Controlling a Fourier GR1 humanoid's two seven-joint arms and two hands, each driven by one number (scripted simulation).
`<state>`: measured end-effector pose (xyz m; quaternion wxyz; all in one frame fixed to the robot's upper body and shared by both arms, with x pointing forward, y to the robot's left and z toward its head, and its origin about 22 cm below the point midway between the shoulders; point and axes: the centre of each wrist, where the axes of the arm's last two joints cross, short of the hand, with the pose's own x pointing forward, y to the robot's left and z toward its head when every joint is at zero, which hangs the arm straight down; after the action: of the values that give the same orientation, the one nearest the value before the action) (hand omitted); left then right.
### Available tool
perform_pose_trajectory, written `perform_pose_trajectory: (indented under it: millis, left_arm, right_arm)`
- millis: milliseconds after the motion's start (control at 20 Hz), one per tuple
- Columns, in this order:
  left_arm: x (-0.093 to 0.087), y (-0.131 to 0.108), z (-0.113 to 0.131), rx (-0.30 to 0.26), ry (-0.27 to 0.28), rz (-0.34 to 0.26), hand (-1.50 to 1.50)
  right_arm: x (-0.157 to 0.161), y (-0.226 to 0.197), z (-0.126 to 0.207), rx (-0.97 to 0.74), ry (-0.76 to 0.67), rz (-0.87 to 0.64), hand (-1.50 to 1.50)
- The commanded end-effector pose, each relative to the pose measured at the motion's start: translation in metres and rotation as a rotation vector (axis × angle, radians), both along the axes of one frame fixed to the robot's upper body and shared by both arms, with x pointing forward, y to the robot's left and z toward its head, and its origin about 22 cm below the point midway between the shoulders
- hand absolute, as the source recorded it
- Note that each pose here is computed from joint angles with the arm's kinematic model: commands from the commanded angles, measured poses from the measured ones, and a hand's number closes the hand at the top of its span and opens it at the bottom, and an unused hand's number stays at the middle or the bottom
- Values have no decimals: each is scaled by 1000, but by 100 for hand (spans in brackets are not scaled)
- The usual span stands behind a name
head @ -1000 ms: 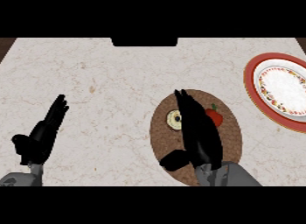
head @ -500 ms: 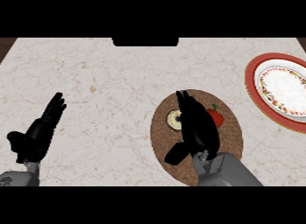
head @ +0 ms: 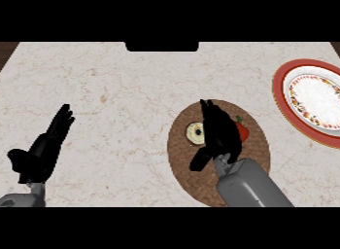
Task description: Pick the cupcake from the placemat and place it in the plate
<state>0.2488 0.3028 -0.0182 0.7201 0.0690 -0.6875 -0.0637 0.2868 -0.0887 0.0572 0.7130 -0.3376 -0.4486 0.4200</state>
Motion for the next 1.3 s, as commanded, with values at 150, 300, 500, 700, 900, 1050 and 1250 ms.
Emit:
perform_pose_trajectory:
  millis: [150,300,500,700,900,1050,1250]
  left_arm:
    - [6,1,-2,1,2,-11,0]
    - [4,2,-2,9,-5,0,0]
    - [-4,-1,2,-1,25,-4,0]
    - [2,-12,-20,-3,7,-7,0]
    - [-10,11,-10,11,15,37,0]
    - [-18,27,-14,3,27,123,0]
    - [-26,34,-18,5,19,167,0]
  right_arm:
    - [-8,4,-6,-39,15,-13,-150]
    - [29,-8,-33,21,71,38,150]
    - [9,6,-37,19,41,105,150]
    - [18,4,-64,10,16,116,150]
    - [-5,-104,-54,-41,-8,-67,150]
    - [-10,-213,-57,-117,-17,-371,150]
    - [-39,-318,-19,-232,-147,-512,150]
